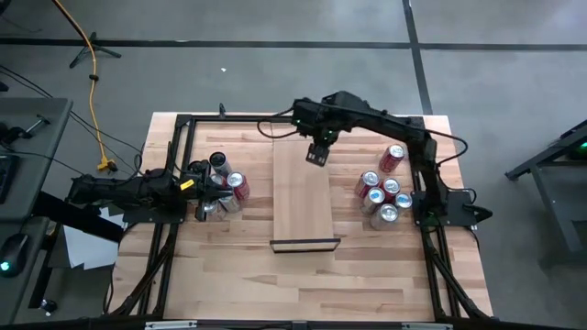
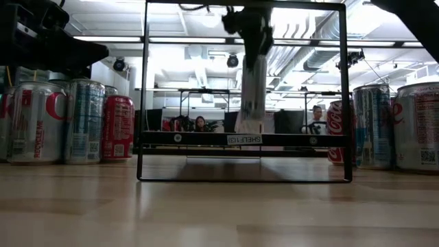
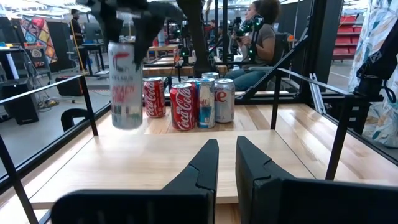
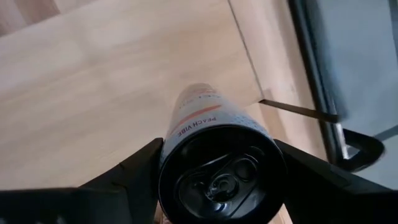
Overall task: Place canned beverage on shelf
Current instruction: Put the top right white/pink soda can on the shelf
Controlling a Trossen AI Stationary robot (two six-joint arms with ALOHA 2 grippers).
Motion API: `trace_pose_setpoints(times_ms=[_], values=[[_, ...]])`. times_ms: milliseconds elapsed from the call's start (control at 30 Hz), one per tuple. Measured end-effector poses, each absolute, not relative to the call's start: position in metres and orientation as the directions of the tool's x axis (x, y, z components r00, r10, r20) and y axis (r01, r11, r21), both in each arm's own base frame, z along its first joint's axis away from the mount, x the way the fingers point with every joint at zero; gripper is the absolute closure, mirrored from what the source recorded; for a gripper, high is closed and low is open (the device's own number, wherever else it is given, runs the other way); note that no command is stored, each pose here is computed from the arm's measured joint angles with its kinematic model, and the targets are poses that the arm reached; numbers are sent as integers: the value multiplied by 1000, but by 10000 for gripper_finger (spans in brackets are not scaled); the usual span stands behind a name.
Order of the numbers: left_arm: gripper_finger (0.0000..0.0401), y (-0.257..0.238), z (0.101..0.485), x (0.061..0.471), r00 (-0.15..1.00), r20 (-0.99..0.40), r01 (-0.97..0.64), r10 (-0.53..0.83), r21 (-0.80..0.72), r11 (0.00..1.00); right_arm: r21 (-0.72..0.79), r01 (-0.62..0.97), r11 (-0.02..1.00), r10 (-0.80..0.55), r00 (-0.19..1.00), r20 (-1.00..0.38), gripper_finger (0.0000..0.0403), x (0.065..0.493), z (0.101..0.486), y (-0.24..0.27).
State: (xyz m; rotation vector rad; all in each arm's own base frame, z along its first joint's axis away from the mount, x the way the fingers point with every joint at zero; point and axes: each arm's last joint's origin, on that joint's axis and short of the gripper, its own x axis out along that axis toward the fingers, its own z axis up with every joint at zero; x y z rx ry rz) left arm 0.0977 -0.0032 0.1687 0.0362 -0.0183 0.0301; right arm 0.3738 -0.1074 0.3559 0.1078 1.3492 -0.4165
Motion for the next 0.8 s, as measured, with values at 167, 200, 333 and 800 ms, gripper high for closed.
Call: trace_pose_setpoints(times_ms=[167,200,333,800], values=[[396,-3,169,98,999,19,-30,30,36,999,-153,364,919,-247,227,-942,148,355,382,-102],[396,-3,169,98,999,19,-30,30,36,999,-152,365,919,-248,233,-940,148,352,384,-100],[396,-3,169,98,999,19,-30,30,36,999,-189,363,913,-257,149,-955,147,331,372,-95],[396,-3,169,98,999,19,-30,29,36,999,-5,505,863,-205,341,-917,147,281,357,-78]])
